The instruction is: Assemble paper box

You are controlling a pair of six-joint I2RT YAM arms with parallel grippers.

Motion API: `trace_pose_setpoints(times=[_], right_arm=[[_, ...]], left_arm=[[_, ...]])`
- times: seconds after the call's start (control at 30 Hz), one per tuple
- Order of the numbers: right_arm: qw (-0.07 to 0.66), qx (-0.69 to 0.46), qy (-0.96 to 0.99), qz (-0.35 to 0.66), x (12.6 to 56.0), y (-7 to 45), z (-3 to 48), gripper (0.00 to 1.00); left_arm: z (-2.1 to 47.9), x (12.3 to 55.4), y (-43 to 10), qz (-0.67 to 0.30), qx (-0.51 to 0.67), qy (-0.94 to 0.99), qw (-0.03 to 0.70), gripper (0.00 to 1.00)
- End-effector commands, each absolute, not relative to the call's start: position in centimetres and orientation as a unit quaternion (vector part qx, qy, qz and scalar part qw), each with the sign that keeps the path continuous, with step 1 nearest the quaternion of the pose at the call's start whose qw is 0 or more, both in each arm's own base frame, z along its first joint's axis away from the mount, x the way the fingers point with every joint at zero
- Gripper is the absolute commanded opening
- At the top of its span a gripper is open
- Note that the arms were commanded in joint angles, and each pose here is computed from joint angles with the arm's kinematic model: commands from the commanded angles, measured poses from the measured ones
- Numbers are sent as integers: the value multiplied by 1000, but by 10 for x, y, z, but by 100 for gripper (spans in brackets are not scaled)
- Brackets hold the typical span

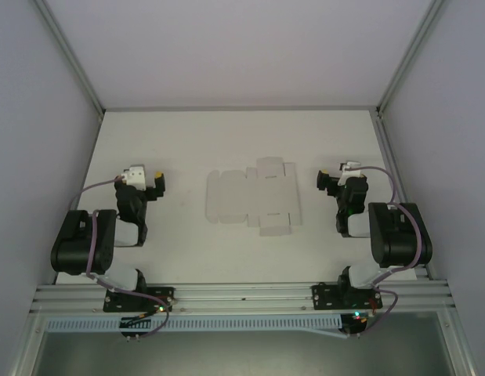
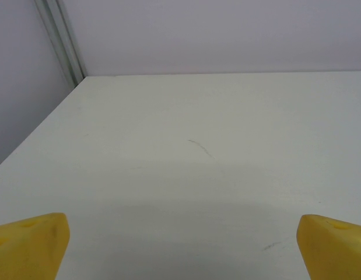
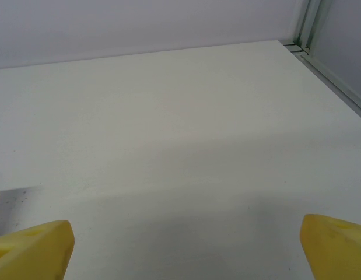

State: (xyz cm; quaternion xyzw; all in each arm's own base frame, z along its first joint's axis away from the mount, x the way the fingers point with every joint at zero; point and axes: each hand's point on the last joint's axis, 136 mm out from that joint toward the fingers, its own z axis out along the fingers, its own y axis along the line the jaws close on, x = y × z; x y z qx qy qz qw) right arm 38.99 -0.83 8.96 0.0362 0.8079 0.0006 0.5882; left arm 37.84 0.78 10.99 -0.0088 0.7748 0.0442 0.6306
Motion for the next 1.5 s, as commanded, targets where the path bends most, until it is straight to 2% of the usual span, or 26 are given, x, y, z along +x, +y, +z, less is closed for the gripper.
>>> trace_pose_setpoints(times=[0.0, 0.67, 0.87, 0.97, 1.17, 1.23, 1.33, 1.47], right_arm=[[594, 43, 803, 3, 393, -10, 95, 100], [600, 49, 798, 1, 392, -11, 101, 100], [606, 54, 794, 0, 383, -12, 143, 100], [605, 67, 793, 20, 377, -7, 170, 100], [523, 26, 848, 86, 368, 60, 189, 100], [477, 10, 870, 120, 364, 89, 184, 95], [424, -12, 891, 162, 361, 128, 172, 91], [390, -21, 900, 192, 368, 163, 150, 88]], left_arm=[[115, 384, 4, 42, 8, 770, 637, 100], [118, 384, 7, 48, 2, 769, 638, 100], [153, 376, 19, 62, -30, 759, 647, 100], [175, 373, 14, 17, -61, 773, 631, 100], [203, 371, -32, -126, -74, 815, 561, 100], [201, 369, -47, -161, -81, 826, 534, 100], [190, 365, -76, -198, -68, 845, 492, 100], [159, 362, -121, -223, -27, 875, 430, 100]])
